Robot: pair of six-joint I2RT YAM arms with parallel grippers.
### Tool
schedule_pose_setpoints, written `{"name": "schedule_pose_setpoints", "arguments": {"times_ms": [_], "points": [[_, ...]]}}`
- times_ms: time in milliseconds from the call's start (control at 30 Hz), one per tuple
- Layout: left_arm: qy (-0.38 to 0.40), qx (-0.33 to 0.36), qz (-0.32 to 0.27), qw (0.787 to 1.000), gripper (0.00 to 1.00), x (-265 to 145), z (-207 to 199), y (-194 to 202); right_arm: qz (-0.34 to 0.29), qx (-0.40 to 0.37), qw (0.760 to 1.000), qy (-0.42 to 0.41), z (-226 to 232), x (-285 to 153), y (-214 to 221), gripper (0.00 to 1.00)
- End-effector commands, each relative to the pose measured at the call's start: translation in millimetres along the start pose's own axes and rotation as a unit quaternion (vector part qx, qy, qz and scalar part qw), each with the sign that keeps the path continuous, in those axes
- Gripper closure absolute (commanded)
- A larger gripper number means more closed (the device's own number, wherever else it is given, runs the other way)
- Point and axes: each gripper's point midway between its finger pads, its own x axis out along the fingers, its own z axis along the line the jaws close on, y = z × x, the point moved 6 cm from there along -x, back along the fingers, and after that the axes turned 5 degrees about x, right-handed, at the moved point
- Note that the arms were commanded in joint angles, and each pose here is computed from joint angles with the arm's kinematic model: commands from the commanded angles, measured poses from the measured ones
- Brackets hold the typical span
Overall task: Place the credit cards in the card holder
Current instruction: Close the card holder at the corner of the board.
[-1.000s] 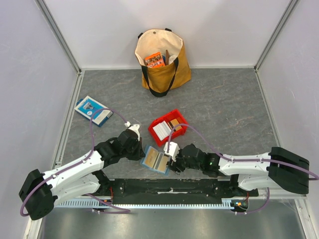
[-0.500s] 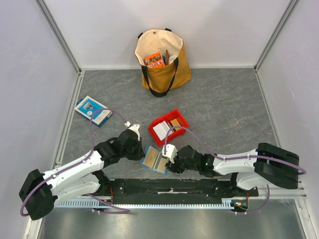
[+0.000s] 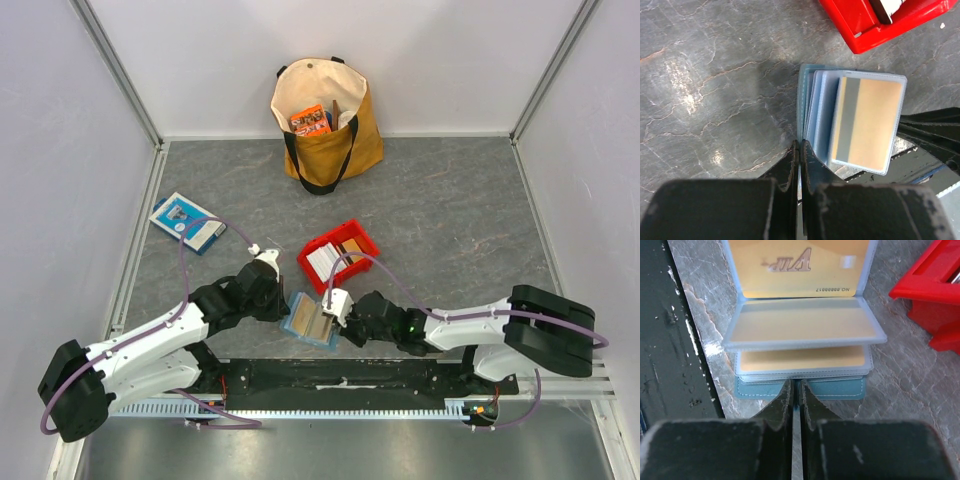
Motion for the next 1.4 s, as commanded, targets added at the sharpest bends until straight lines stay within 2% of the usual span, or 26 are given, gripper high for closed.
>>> {"name": "schedule_pose_setpoints", "arguments": {"times_ms": [0,67,167,433,700,933,1167,1367], "points": [[-0.017,-0.023,-0.014,0.999,0.98,-2.0,-1.3,-9.0,-0.040,0.013,0.999,0.004,0.1,-11.8,-4.9,0.94],[-0.031,-0.027,-0.015,0.999,0.98,-1.7,2.0,-8.6,-0.073,0.016,0.997,0.001,1.2,-17.2,-13.0,0.98],[-0.050,-0.037,-0.013,0.998,0.98,-1.0,6.8,-7.1,-0.089,0.014,0.996,-0.017,5.5,-22.7,-18.5,1.00],[-0.105,-0.065,-0.013,0.992,0.98,-1.7,20.5,-4.8,-0.161,0.041,0.986,-0.008,4.7,-38.9,-33.4,1.00],[-0.106,-0.067,-0.007,0.992,0.98,-0.2,19.5,-6.0,-0.232,0.054,0.971,0.004,1.7,-51.4,-55.6,1.00],[-0.056,-0.057,-0.019,0.997,0.98,-3.9,5.3,-15.4,-0.263,0.074,0.962,0.006,0.8,-48.7,-53.8,0.98],[0.052,-0.051,-0.051,0.996,0.98,-12.6,-21.5,-28.4,-0.292,0.079,0.953,0.008,-0.5,-41.3,-55.4,0.98],[0.155,-0.050,-0.040,0.986,0.91,-8.3,-42.4,-22.7,-0.307,0.077,0.949,0.014,-2.7,-32.6,-54.6,0.99]]}}
